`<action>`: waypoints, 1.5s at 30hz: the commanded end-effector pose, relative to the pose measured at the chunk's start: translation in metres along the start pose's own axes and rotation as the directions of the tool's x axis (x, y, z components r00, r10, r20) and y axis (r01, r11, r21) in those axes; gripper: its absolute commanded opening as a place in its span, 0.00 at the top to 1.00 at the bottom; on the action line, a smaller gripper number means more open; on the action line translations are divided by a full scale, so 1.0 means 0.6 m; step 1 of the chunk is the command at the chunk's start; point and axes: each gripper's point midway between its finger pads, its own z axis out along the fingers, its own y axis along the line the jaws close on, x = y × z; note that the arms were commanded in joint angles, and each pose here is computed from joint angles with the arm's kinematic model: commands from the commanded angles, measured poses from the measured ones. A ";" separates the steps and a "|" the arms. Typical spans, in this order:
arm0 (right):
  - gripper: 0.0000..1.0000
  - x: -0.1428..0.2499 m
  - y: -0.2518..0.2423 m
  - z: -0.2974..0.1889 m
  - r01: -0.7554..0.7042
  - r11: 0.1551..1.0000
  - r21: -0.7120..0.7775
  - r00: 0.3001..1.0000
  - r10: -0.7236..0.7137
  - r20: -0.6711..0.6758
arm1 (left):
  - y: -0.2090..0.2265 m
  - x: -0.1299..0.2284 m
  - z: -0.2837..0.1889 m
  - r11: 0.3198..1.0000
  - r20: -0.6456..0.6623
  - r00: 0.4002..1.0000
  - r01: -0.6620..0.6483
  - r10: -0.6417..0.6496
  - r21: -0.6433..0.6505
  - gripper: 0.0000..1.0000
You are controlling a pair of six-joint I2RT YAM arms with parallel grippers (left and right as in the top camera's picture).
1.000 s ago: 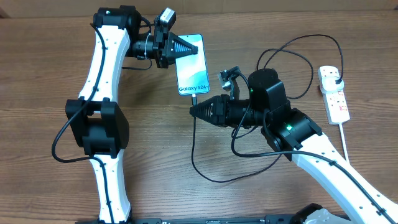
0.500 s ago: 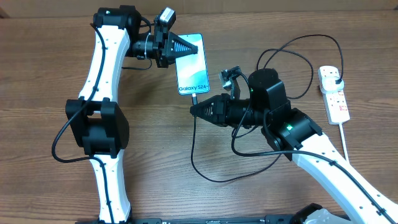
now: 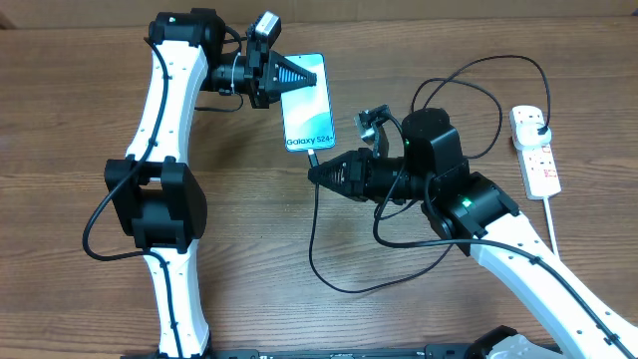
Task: Plug charger to phone and switch on socket
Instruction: 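Align the plug tip with the phone's charging port, then push the plug upward into the phone's port with the right gripper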
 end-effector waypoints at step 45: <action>0.96 -0.051 0.004 0.000 0.029 0.999 0.017 0.989 -0.031 0.145 | -0.052 0.019 0.022 0.999 -0.026 1.000 -0.004 0.005 0.041 0.96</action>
